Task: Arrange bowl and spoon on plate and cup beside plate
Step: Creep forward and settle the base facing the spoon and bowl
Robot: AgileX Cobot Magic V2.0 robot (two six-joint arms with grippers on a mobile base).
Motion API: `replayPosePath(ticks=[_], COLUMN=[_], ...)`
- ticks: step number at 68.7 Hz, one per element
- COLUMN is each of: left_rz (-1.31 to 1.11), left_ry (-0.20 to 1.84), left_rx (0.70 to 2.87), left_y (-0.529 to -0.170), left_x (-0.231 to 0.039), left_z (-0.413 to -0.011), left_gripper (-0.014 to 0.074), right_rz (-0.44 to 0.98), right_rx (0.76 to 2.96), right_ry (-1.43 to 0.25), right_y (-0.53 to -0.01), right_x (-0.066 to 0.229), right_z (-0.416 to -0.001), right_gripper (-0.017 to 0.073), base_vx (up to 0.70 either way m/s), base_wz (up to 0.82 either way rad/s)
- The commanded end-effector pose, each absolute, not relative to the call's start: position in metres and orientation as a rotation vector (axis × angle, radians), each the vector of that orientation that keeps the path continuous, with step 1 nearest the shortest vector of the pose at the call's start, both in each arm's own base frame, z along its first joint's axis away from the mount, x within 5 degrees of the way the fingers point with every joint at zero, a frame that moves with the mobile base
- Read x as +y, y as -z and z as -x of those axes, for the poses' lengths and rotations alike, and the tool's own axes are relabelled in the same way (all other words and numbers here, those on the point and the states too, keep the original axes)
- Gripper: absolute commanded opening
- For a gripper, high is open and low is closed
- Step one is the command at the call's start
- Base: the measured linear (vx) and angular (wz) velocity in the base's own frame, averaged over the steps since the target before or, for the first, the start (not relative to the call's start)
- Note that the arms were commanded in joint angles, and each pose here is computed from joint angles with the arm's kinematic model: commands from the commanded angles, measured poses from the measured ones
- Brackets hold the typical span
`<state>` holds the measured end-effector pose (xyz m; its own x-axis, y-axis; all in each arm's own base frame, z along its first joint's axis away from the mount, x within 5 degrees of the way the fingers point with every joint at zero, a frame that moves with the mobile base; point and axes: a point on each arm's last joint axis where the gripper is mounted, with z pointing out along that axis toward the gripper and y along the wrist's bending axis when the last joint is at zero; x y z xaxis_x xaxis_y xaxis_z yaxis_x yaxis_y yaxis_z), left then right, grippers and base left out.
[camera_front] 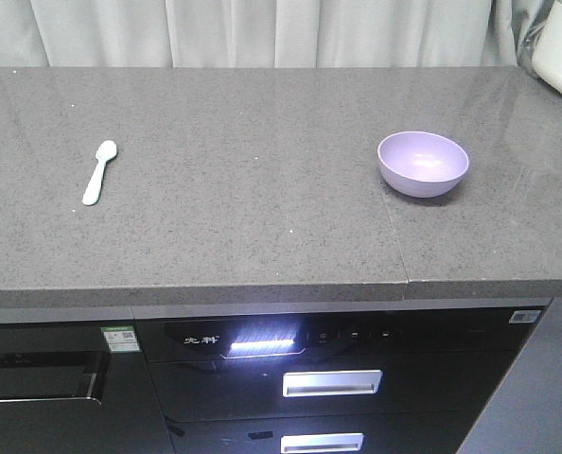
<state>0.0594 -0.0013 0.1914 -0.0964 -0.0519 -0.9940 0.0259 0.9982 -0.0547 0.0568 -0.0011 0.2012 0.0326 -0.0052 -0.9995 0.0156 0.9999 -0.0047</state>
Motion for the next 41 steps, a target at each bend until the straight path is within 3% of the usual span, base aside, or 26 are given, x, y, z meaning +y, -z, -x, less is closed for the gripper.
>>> replayPosePath(ticks=[1,41], left_rz=[0.028,0.028], left_ry=[0.084,0.084], left_rx=[1.638,1.638], left_y=[-0.1867,-0.1867], left_x=[-0.0021,-0.0021], left_z=[-0.0610,-0.0610], left_gripper=[-0.0006,-0.0006], right_rz=[0.010,0.010], right_rx=[1.475,1.475], right_ry=[0.028,0.028], right_y=[-0.2025,-0.2025], right_x=[-0.0004,-0.0004], right_z=[-0.0563,-0.0563], right_gripper=[-0.0005,-0.0005], base_vx=[0.06,0.05], base_wz=[-0.02,-0.01])
